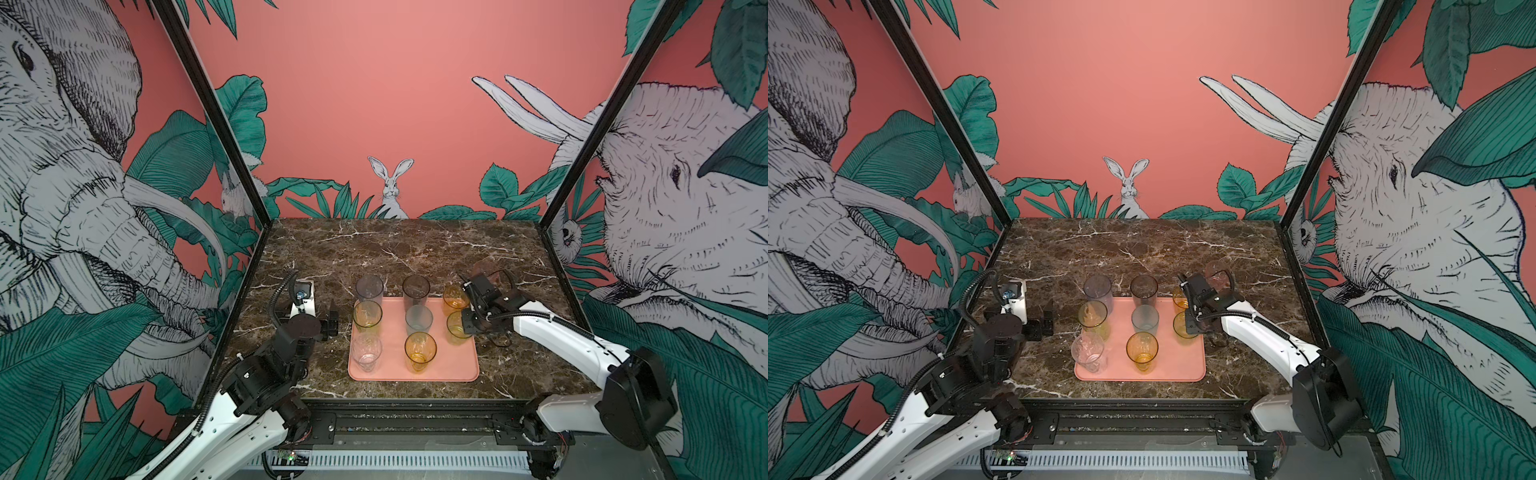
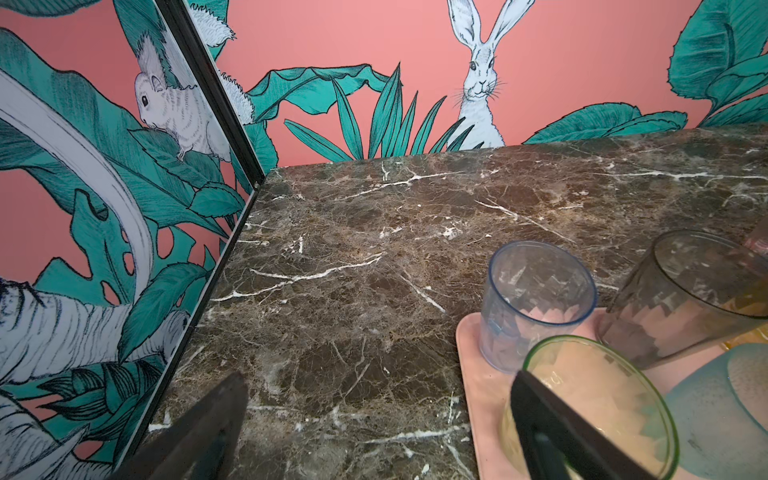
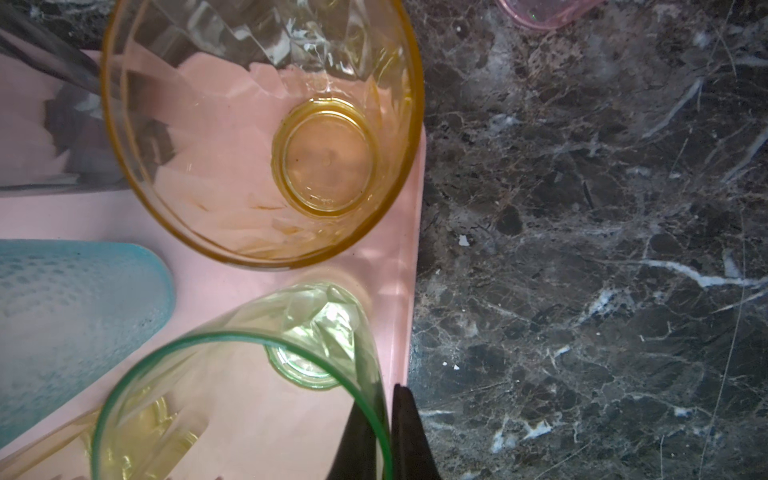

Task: Place the glasses into the tray

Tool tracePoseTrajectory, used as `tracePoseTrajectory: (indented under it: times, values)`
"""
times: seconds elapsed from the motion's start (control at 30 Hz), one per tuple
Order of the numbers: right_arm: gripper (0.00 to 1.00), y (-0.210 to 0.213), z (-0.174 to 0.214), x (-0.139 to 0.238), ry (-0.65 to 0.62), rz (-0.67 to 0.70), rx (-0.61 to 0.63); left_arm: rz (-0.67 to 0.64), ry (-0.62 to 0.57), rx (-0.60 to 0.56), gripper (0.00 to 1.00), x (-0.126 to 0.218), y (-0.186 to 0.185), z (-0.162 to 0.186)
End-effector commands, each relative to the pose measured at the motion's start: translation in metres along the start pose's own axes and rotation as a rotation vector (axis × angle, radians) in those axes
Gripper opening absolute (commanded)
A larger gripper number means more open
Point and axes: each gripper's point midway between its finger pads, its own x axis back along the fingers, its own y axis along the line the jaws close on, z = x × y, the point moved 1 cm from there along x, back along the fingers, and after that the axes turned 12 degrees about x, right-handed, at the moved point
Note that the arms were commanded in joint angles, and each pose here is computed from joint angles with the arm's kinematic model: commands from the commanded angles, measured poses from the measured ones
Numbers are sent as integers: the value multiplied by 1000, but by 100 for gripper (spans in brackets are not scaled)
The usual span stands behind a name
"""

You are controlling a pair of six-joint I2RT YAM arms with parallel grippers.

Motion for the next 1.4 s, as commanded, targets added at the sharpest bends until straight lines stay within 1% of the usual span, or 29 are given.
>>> tracePoseTrajectory:
  times: [0.0, 0.97, 1.0, 1.07, 1.23, 1.37]
  values:
    - [0, 0, -2, -4, -7, -2, -6, -3, -1, 12, 99, -2, -1, 2]
    - [0, 1, -7, -15, 9, 4, 0, -3, -4, 8, 100, -2, 0, 0]
    - [2, 1, -8, -15, 7, 3, 0, -4, -4, 8, 99, -2, 0, 0]
    - [9, 0, -8, -14, 6, 5, -2, -3, -5, 8, 99, -1, 0, 0]
    - [16, 1, -10, -10, -2, 2, -1, 0, -4, 8, 99, -2, -1, 0]
    - [23, 0, -11, -6, -10, -2, -5, 1, -2, 9, 99, -2, -1, -1]
